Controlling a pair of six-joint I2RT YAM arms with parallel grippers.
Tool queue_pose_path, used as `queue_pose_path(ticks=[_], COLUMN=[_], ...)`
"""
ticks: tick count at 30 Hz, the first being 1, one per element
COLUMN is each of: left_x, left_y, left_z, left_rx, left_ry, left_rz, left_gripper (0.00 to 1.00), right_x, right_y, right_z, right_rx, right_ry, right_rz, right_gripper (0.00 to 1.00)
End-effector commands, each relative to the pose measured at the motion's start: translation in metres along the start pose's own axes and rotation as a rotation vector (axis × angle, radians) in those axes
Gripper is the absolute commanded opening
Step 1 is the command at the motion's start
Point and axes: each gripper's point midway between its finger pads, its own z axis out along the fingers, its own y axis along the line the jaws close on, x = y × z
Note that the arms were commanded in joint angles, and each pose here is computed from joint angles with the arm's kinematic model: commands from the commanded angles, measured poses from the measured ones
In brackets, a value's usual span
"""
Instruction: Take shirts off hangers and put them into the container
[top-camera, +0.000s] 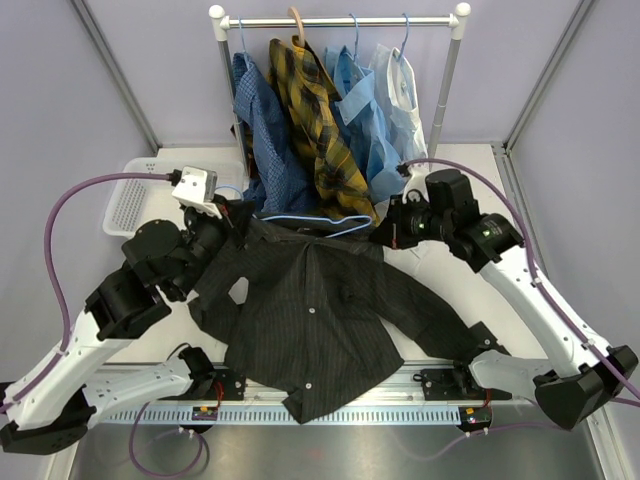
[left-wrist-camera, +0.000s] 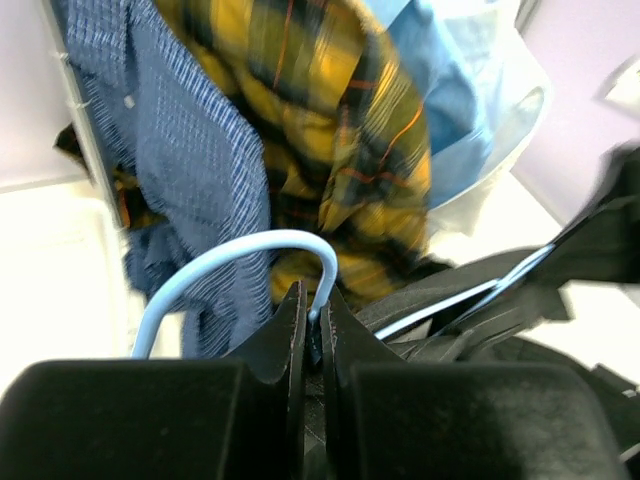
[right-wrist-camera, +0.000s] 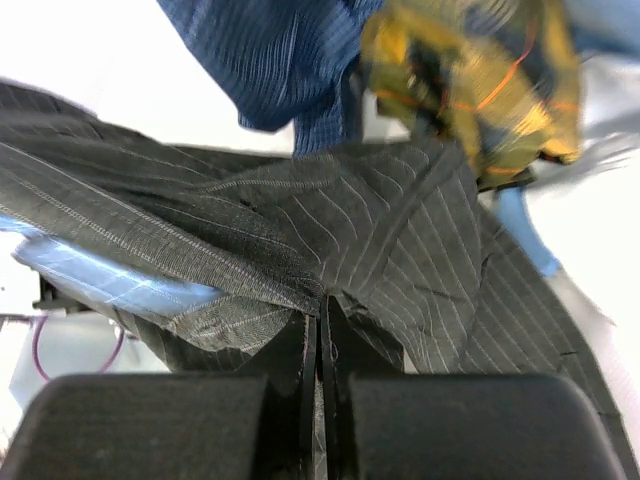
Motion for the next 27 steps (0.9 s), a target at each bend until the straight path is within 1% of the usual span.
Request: queue_pose_path(ticks=[1,3,5,7,8,9,11,12,14,15,17,18,19,20,21,22,23,24,25,27], left_x=[-0.082,-0.092,-0.097,-0.095,-0.093,-0.093,-0.095,-0.103,-0.111,-0.121,-0.126,-0.125,-0.126,-0.123,-0.112,-0.105,-0.099,-0.086,-0.078,-0.072], left_y=[0.005,-0.005,-0.012,-0.019,-0.024,-0.029,-0.037,-0.041,-0.047,-0.051,-0.056,-0.055,-0.051,-0.047,-0.041,-0.035,-0.022,-0.015,-0.008,-0.001], left_z=[-0.012,-0.010,-0.009,-0.003,0.000,0.006,0.010,0.011,0.014,0.013,0.018,0.021,0.023,0.025,0.028,0.030,0.030,0.032,0.031,0.026], left_rx=[-0.020,0.029,0.061,0.079,0.099,0.109,0.142,0.159,0.184,0.203,0.218,0.206,0.174,0.148,0.113,0.080,0.006,-0.034,-0.068,-0.083], left_ry=[-0.269,-0.298,-0.299,-0.290,-0.284,-0.287,-0.295,-0.329,-0.361,-0.400,-0.415,-0.405,-0.402,-0.393,-0.359,-0.336,-0.320,-0.272,-0.256,-0.245], left_rz=[-0.141,-0.154,-0.157,-0.169,-0.171,-0.190,-0.212,-0.253,-0.290,-0.325,-0.332,-0.312,-0.300,-0.284,-0.244,-0.223,-0.214,-0.186,-0.169,-0.135], left_gripper=[0.00,0.00,0.00,0.00,0.00,0.00,0.00,0.00,0.00,0.00,0.00,0.00,0.00,0.00,0.00,0.00,0.00,0.00,0.00,0.00], right_x=[0.036,0.045,0.057,0.059,0.059,0.052,0.063,0.059,0.075,0.078,0.086,0.092,0.087,0.084,0.082,0.081,0.085,0.078,0.078,0.082], right_y=[-0.031,-0.026,-0.022,-0.020,-0.014,-0.008,-0.006,-0.001,-0.002,-0.002,-0.005,-0.009,-0.008,-0.015,-0.016,-0.020,-0.031,-0.031,-0.033,-0.042], right_z=[0.014,0.020,0.026,0.031,0.032,0.036,0.043,0.046,0.055,0.058,0.061,0.059,0.054,0.051,0.040,0.035,0.030,0.019,0.014,0.001], right_rx=[0.046,-0.013,-0.060,-0.092,-0.135,-0.168,-0.214,-0.244,-0.255,-0.254,-0.236,-0.217,-0.203,-0.159,-0.136,-0.109,-0.038,-0.021,-0.005,0.057], right_ry=[0.090,0.117,0.158,0.146,0.141,0.102,0.108,0.083,0.112,0.115,0.138,0.161,0.143,0.127,0.118,0.108,0.125,0.099,0.098,0.116], right_rz=[0.002,-0.002,0.007,0.017,0.020,0.027,0.059,0.069,0.088,0.076,0.064,0.056,0.036,0.022,-0.020,-0.042,-0.046,-0.091,-0.110,-0.133], right_gripper=[0.00,0.00,0.00,0.00,0.00,0.00,0.00,0.00,0.01,0.08,0.23,0.41,0.48,0.52,0.58,0.61,0.64,0.71,0.73,0.78])
